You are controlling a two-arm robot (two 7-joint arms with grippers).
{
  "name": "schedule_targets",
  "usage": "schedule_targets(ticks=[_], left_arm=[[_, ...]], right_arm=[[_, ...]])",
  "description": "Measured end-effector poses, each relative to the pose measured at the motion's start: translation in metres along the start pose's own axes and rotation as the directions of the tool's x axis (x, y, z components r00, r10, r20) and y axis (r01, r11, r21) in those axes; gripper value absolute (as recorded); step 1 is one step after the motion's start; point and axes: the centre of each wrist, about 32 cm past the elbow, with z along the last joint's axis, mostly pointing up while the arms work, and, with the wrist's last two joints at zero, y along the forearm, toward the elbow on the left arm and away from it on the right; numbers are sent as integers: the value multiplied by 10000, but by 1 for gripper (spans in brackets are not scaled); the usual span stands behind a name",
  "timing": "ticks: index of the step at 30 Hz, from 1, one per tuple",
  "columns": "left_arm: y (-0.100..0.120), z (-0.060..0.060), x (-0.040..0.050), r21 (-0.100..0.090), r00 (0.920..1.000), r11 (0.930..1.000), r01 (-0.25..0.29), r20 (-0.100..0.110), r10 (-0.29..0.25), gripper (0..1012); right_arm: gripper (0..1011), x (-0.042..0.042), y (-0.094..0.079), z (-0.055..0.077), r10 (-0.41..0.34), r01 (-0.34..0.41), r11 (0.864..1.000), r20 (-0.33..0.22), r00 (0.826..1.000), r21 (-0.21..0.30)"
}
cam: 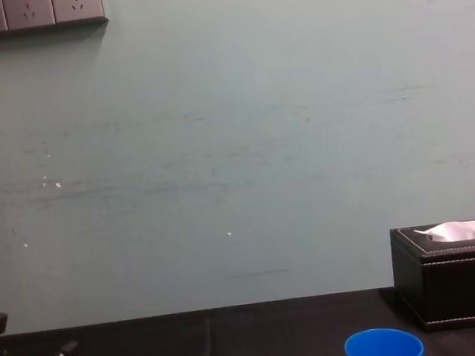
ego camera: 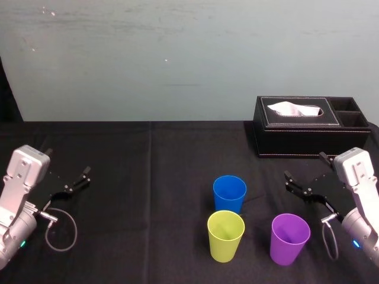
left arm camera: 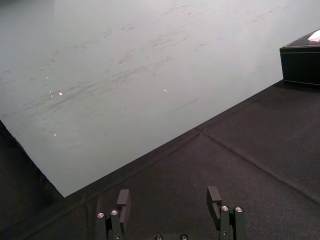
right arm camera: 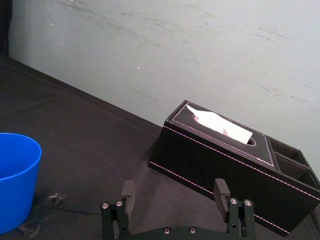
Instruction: Stack the three plastic cups sequentially using one hand.
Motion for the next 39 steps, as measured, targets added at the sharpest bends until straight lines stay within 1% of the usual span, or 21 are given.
schedule_targets(ticks=[39], left_arm=[[0, 0, 0, 0, 10000, 10000, 0, 0, 0, 1000]], right_arm=[[1004, 0, 0, 0, 0, 0, 10000, 0, 10000, 1]])
